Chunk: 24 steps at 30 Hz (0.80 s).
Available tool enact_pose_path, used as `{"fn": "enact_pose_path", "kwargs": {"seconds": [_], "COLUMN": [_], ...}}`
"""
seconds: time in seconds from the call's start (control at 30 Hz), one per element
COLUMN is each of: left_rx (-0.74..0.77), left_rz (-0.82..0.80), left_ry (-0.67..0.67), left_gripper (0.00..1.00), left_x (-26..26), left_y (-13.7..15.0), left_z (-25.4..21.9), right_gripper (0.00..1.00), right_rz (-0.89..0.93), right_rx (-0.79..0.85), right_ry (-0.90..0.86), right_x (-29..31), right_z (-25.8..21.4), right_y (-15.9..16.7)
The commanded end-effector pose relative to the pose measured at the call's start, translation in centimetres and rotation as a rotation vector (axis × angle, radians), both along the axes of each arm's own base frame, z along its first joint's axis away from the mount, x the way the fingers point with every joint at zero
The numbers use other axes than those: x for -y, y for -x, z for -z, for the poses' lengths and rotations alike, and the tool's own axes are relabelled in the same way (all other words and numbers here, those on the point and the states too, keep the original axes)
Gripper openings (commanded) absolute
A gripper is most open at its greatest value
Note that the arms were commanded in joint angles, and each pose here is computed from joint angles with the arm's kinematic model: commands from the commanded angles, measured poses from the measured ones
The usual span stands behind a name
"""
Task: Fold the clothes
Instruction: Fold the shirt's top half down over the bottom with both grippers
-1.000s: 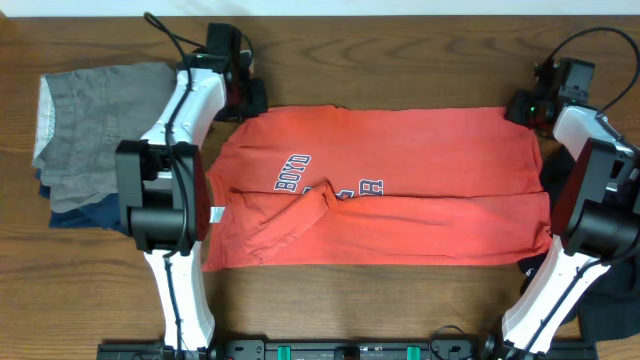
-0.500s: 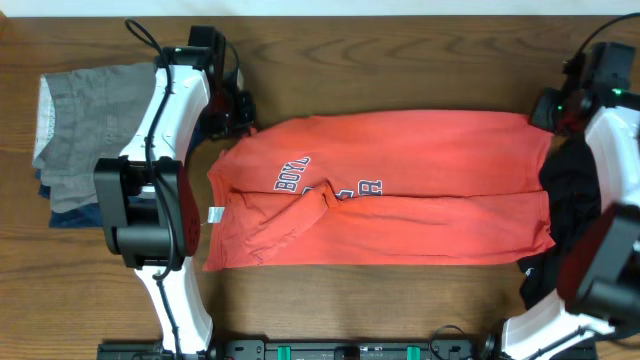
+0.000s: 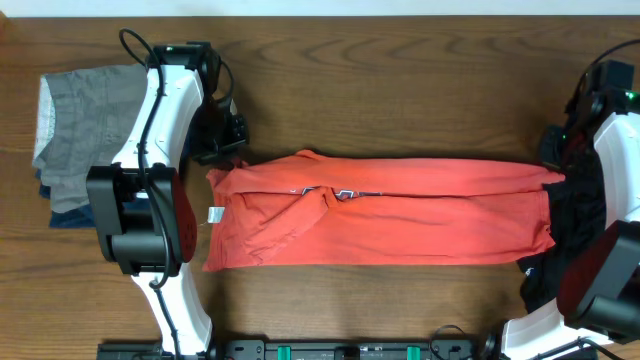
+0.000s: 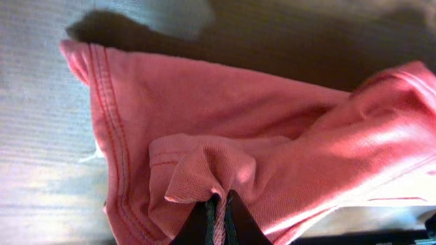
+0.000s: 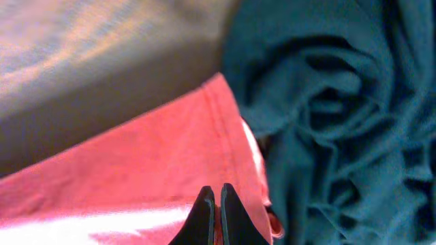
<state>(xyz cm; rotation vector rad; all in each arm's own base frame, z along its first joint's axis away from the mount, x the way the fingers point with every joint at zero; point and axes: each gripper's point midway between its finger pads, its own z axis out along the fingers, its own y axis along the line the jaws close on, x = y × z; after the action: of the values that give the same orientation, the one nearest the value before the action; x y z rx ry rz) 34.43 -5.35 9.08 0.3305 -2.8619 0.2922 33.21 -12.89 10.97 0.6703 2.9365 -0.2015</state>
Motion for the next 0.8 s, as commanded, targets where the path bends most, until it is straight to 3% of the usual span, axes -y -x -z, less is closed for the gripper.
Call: {"fn": "enact_pose_path", "kwargs": {"seconds": [0.0,0.77], "left_rx": [-0.007,-0.165], "left_rz": [0.001,0.048], "left_ry": [-0.019,-0.014], "left_gripper": [0.06,0.06], "left_x": [-0.7,-0.6], "left_y": [0.7,4.6], "left_z": [-0.8,-1.4], "right_gripper": [0.01,0.01], "right_rz": [0.067,0.091], "right_rx": [-0.042,-0.152], "right_ry": [0.057,0.021], "right_x": [1.8,1.6], "right_z": [0.0,3.3], "right_y": [1.3,4.8]}}
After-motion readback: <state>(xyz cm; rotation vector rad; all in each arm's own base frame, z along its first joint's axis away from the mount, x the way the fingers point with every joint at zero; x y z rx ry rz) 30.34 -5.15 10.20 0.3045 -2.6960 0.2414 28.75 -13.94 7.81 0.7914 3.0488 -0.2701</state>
